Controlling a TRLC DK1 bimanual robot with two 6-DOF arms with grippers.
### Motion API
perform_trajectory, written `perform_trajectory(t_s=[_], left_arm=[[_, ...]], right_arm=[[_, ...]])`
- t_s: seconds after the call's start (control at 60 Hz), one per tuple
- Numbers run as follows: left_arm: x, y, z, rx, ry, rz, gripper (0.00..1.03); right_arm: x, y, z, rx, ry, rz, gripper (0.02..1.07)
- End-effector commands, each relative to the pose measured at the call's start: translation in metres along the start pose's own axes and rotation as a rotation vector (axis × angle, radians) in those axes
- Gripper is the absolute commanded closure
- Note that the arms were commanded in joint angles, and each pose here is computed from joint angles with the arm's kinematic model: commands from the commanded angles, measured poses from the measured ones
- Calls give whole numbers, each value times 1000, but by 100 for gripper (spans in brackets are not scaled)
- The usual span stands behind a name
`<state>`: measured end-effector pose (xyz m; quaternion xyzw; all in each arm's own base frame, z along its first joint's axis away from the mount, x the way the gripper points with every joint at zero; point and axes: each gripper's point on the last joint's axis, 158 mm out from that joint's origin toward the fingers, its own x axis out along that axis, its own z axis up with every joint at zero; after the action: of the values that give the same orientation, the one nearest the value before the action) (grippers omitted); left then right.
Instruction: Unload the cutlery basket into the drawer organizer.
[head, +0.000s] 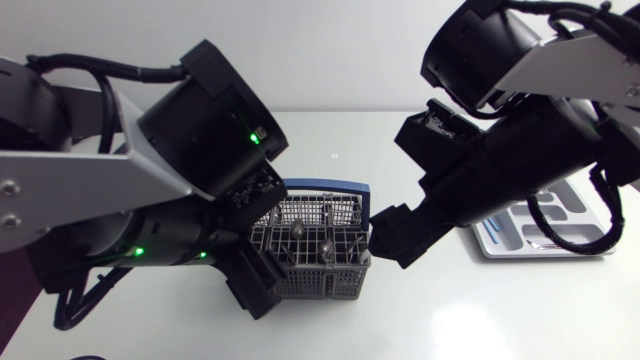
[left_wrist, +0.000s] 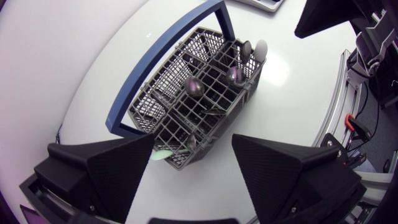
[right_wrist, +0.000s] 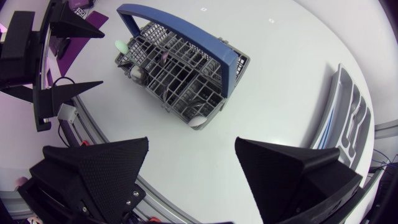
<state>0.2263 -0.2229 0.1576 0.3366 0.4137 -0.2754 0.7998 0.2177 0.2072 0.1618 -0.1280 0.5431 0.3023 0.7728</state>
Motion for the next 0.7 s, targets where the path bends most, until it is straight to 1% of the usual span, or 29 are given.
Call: perform_trajectory(t_s=[0.0, 0.067, 0.117, 0.367, 0.45, 0.517, 0.683], left_arm=[[1, 0, 7, 11, -4, 9, 17], [3, -1, 6, 12, 3, 7, 17], [7, -2, 3, 11, 17, 10, 19], [22, -3, -18, 5, 81, 14, 20], [28, -1, -21, -2, 93, 20, 25], [31, 1, -23, -11, 99, 24, 27], [46, 6, -35, -15, 137, 45, 27]], right_arm=[[12, -1, -11, 5, 41, -9, 7], [12, -1, -12, 5, 43, -9, 7], [12, -1, -13, 3, 43, -9, 7], [13, -2, -17, 2, 44, -10, 7], [13, -1, -17, 2, 45, -8, 7], [13, 0, -18, -1, 45, -7, 7], [16, -1, -20, 0, 50, -9, 7]])
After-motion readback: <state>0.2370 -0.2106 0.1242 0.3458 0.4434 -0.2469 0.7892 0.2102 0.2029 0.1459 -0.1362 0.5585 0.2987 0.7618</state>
